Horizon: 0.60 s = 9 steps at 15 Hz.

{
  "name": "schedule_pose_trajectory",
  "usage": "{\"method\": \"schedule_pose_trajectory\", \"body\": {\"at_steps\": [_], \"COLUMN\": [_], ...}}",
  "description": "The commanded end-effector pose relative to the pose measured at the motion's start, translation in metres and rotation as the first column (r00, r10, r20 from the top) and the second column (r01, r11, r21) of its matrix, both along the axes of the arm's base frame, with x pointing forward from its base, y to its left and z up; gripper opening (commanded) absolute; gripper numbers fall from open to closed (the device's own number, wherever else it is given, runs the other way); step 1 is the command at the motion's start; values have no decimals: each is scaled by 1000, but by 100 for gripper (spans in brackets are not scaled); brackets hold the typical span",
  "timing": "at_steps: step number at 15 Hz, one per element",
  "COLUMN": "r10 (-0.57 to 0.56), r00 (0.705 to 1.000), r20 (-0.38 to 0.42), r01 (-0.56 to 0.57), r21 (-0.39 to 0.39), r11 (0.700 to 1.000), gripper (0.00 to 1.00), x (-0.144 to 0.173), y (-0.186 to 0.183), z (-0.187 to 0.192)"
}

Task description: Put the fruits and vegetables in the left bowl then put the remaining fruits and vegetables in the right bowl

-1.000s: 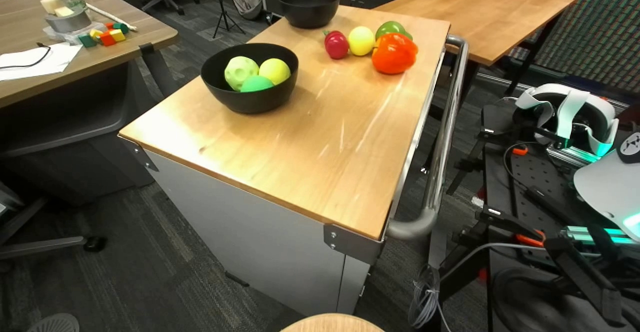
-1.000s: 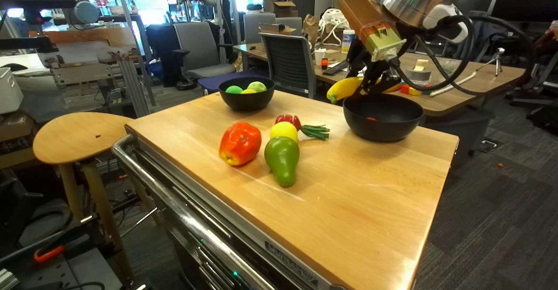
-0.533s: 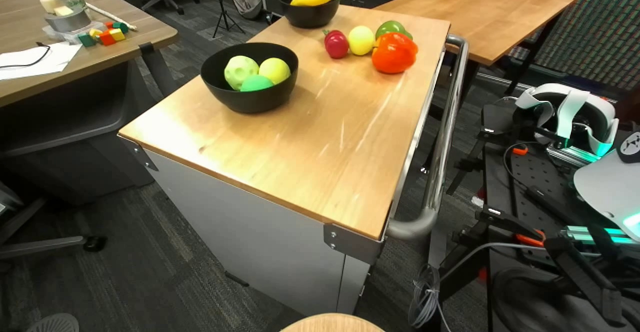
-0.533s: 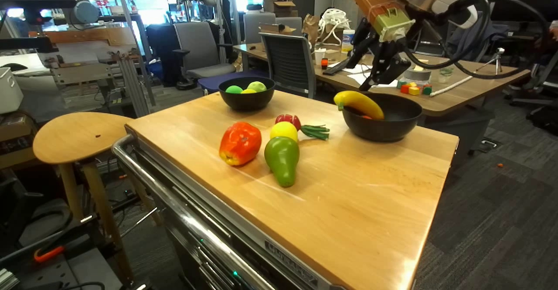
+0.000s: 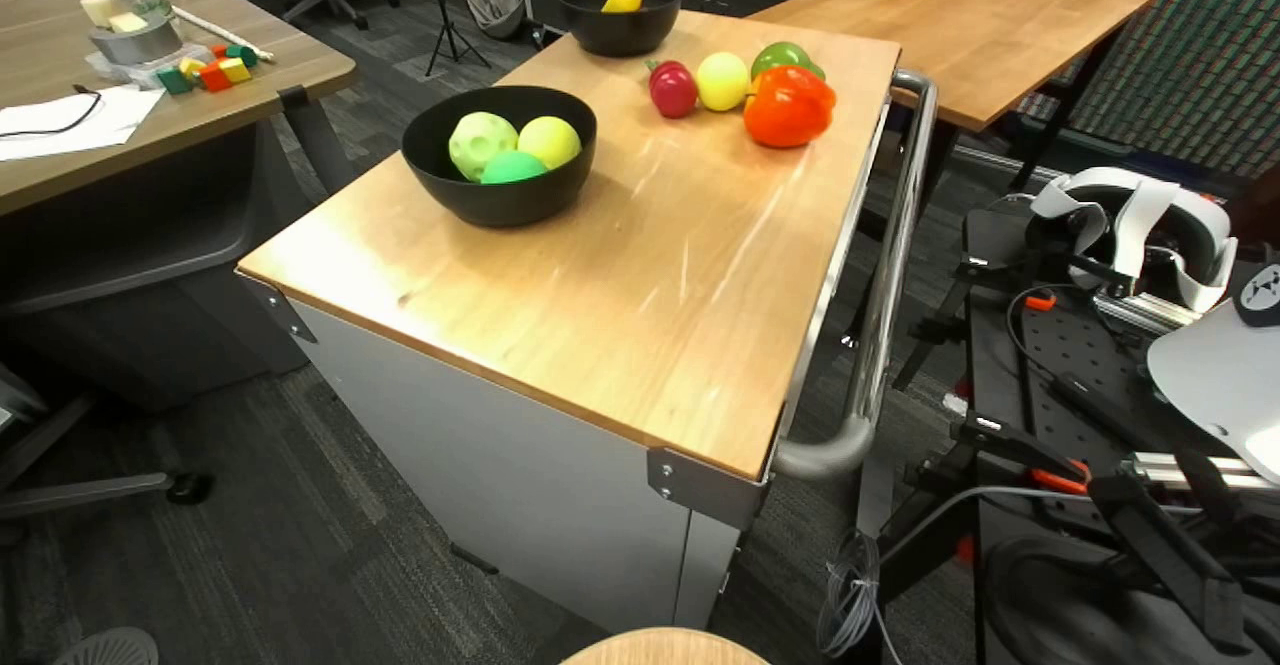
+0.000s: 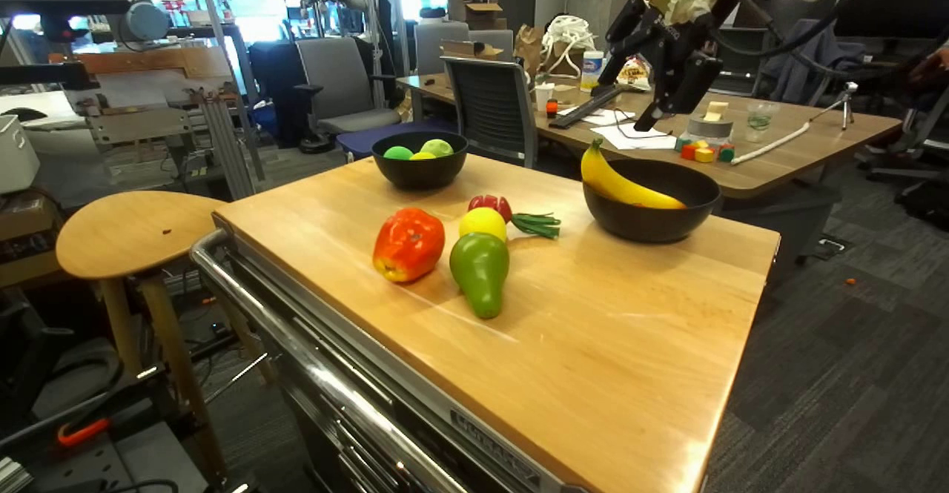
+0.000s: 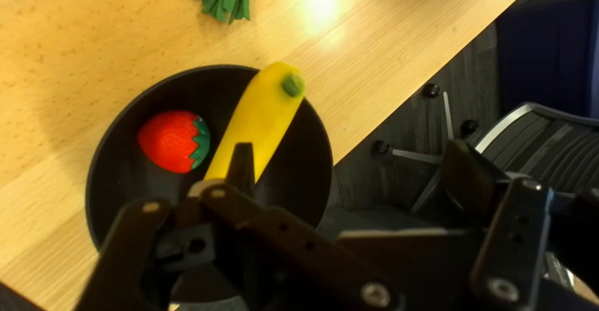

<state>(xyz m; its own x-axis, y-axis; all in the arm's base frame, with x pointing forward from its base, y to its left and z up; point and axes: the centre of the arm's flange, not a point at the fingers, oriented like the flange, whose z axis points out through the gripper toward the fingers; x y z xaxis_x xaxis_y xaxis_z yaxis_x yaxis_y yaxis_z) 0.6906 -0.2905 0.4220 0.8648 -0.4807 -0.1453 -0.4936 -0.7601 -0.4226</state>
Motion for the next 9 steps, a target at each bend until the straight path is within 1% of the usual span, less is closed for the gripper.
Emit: {"method": "schedule_pose_trajectory", "body": {"at_steps": [1,3,5,6,7,9], "r10": [-16,-18,0,8,12,23], "r00": [999,998,997,996,998,997], "r20": [32,55,83,89,68,73], "r01": [22,33,32,29,11,5], "r21": [-186,-287,-381,-408,-331,-366], "r11": [982,957,924,912,943,931], "gripper": [100,100,100,100,100,100], "x": [29,34,46,53,25,34], "y": [-16,-17,-10,-6,-7,3], "z": [20,26,27,25,20,16]}}
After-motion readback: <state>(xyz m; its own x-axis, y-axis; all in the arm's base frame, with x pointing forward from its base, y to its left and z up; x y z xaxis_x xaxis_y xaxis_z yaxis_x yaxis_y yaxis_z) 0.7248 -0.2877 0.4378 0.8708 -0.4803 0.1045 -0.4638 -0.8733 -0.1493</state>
